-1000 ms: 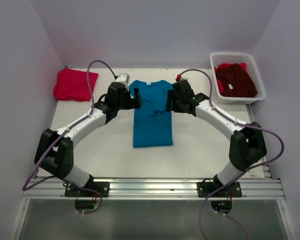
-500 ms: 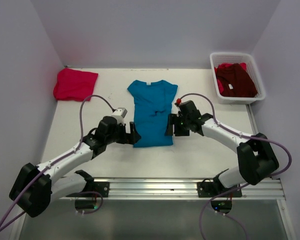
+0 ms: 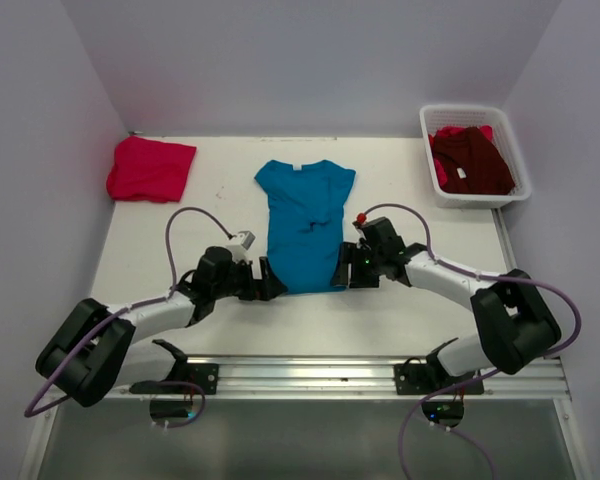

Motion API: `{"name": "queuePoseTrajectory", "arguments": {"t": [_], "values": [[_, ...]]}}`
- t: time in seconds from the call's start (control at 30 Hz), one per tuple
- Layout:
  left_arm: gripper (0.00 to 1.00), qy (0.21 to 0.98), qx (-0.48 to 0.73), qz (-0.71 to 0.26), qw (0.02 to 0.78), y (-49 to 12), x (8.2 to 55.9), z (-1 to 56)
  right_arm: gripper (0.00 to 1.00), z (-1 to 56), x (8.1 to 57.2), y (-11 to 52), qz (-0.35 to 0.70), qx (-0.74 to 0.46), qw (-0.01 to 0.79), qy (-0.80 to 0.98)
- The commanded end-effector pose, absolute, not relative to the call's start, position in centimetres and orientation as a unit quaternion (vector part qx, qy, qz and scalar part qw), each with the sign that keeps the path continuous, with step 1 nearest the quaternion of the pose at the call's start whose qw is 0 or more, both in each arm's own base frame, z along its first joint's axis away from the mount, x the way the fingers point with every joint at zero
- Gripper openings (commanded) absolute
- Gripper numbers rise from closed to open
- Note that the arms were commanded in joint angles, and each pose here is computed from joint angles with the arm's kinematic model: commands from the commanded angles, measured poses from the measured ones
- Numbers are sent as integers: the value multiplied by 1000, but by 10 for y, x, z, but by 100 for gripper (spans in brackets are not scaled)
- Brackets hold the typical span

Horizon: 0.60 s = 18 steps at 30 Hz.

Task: Fold and stack the t-shirts
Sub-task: Fold the tshirt

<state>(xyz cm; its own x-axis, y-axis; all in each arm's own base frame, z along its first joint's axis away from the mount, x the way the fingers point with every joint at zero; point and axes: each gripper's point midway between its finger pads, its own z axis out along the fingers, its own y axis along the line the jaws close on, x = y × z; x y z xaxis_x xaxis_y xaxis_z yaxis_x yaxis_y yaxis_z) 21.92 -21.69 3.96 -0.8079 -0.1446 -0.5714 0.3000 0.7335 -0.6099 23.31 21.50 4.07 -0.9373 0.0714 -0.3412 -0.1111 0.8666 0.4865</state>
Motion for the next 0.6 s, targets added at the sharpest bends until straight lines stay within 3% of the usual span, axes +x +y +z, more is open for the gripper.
{"name": "queuePoseTrajectory", "arguments": {"t": [0.0,0.23,0.4,0.5,0.57], "values": [[100,875,36,-385,291,-220,214,29,63,44,243,225,281,-6,194,940],[100,874,24,-399,275,-224,214,19,56,27,246,227,278,1,183,943],[93,881,17,-398,254,-225,211,8,51,20,247,224,267,10,183,946],[75,884,17,-396,247,-225,209,5,40,17,245,222,263,13,182,947],[53,886,19,-394,243,-224,208,3,26,18,244,221,263,14,182,947]]}}
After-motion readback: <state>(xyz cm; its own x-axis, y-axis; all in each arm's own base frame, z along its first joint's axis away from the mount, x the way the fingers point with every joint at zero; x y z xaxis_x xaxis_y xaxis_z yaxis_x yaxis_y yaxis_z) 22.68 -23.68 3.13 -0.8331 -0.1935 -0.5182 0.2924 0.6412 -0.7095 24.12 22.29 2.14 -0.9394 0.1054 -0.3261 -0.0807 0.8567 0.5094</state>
